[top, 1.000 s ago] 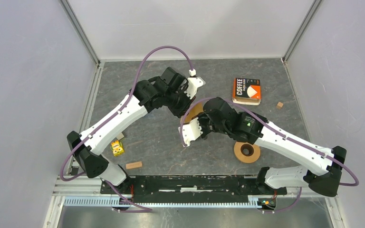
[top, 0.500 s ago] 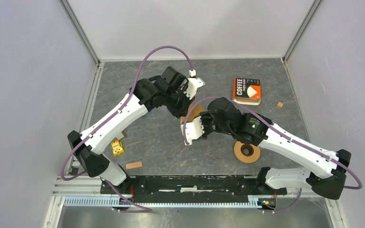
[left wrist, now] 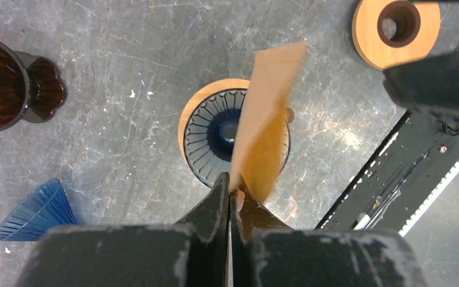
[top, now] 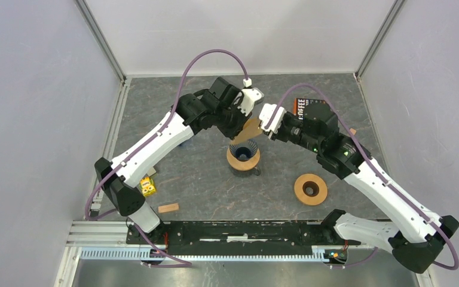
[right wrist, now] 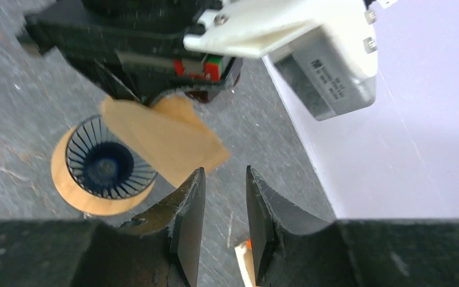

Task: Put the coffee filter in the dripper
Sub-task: Place the coffee filter in the coffee dripper.

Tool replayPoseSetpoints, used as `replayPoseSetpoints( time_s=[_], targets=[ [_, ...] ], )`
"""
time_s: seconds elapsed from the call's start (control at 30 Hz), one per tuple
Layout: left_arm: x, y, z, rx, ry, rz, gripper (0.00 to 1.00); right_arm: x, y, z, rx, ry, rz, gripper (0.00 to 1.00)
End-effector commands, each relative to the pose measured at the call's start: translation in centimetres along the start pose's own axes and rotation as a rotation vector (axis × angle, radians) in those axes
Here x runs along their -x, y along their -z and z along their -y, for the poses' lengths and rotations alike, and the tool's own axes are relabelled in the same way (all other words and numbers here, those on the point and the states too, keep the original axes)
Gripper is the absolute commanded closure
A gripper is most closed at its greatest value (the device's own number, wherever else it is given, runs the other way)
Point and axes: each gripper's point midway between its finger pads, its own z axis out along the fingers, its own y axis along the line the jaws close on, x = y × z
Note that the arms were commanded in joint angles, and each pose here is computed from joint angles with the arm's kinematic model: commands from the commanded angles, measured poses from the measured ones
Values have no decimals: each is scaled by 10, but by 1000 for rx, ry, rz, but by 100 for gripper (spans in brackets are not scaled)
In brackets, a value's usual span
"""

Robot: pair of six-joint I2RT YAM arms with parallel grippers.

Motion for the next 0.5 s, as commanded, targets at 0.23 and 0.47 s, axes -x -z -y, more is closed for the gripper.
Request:
replayPoseSetpoints(
  time_s=[0.23, 0.47],
  targets=[
    [56, -1, -12, 69, 105, 171, 98, 12, -2, 40, -117, -350, 85, 51],
    [69, -2, -19, 85, 184, 239, 98, 13, -1, 64, -206, -478, 75, 30]
  ],
)
